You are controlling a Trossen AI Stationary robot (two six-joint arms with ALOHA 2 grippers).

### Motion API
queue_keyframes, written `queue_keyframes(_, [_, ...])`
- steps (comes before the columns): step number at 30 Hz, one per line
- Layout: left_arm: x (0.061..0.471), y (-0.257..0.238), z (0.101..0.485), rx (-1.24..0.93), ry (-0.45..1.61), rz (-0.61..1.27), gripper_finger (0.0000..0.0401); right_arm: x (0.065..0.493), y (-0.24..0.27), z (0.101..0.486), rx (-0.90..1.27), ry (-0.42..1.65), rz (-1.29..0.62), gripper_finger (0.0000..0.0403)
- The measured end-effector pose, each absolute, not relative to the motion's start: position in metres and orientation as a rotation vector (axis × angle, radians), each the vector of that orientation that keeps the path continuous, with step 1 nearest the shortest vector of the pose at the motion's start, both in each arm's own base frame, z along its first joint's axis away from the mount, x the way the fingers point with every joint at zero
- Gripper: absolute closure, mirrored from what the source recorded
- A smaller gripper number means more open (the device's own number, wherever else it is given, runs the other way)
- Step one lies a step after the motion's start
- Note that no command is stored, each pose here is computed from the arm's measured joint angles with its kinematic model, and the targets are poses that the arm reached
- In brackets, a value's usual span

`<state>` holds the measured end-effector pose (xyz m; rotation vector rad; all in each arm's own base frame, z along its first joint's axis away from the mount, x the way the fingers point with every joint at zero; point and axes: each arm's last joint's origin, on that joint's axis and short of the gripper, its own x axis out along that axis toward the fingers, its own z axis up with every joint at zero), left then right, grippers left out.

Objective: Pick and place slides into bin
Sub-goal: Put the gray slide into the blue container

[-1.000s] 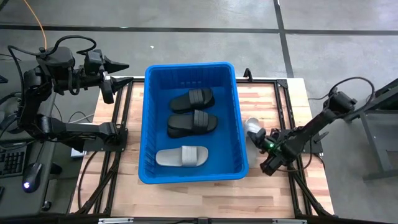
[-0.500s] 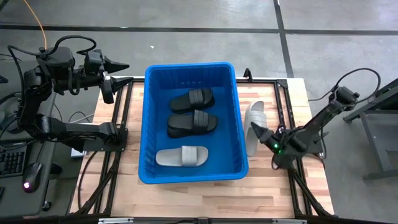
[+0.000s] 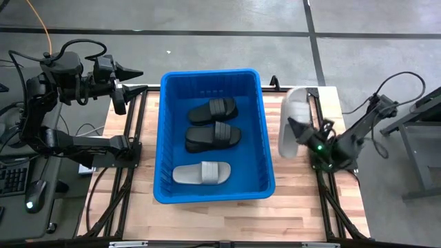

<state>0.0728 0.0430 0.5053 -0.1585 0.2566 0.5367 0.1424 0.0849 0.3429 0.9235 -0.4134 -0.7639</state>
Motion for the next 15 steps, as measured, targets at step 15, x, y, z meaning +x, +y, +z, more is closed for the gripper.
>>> queue_keyframes(15, [0.073,0.043,0.505,-0.158,0.257,0.537,0.0135,0.182,0.083,0.389,0.802,-0.367,-0.693,0.0403])
